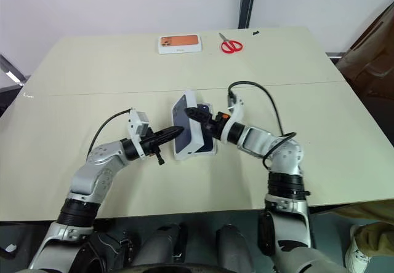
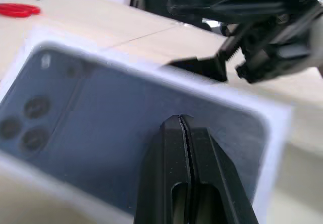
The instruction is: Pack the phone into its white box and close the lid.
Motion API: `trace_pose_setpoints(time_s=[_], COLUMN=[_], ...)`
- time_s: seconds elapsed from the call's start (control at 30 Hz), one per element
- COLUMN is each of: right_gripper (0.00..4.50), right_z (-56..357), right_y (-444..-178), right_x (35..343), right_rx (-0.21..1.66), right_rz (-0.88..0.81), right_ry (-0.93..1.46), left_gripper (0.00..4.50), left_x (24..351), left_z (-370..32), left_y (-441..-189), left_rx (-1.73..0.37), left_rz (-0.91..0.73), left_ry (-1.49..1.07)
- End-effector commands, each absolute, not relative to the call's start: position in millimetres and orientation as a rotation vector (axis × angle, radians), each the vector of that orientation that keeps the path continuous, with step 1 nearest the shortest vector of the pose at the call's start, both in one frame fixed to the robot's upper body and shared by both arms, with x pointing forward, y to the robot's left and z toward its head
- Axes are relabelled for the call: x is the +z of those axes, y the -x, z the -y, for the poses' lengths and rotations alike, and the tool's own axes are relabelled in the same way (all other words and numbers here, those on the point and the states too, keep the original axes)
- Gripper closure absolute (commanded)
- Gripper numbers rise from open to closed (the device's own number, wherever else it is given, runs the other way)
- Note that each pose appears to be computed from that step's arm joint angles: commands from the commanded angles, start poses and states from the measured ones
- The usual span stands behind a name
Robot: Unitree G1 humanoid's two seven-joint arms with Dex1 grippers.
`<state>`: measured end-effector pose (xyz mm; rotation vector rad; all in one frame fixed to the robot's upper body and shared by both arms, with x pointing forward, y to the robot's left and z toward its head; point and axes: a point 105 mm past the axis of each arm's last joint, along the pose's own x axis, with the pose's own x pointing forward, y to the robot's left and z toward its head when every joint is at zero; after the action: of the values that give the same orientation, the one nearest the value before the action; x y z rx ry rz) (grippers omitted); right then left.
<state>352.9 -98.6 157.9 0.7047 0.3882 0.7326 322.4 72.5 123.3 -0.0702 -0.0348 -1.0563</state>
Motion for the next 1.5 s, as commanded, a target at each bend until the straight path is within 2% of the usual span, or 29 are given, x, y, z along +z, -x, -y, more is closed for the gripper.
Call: trace_pose_setpoints(time_s=[0.03,0.1,0.2,0.3,0.37,0.53,0.83,1.2,1.5], right_gripper=[0.05,0.05,0.05,0.84,1.76,4.43,4.48,4.48,4.48], right_z=[116,120,124,122,119,114,93,84,83], right_y=[-357,-357,-359,-357,-358,-361,-358,-358,-355], right_x=[168,159,156,149,150,151,141,141,138], right_rx=[0.693,0.666,0.648,0.645,0.655,0.674,0.772,0.812,0.826], right_rz=[-0.273,-0.255,-0.229,-0.205,-0.178,-0.131,-0.123,-0.096,-0.100], right_ry=[-0.342,-0.188,-0.168,-0.028,-0.004,0.076,0.239,0.311,0.329], left_gripper=[4.50,4.50,4.50,4.50,4.50,4.50,4.50,4.50,4.50], left_x=[133,135,140,139,136,129,90,84,89], left_z=[-65,-68,-82,-100,-113,-137,-130,-120,-99], left_y=[-323,-324,-325,-326,-325,-319,-313,-315,-324], left_rx=[-1.074,-1.066,-1.045,-1.004,-0.983,-0.929,-0.900,-0.914,-0.945], left_rz=[0.080,0.077,0.071,0.037,0.003,-0.075,-0.248,-0.304,-0.273], left_ry=[0.053,0.061,0.060,0.029,0.009,-0.004,0.061,0.080,0.096])
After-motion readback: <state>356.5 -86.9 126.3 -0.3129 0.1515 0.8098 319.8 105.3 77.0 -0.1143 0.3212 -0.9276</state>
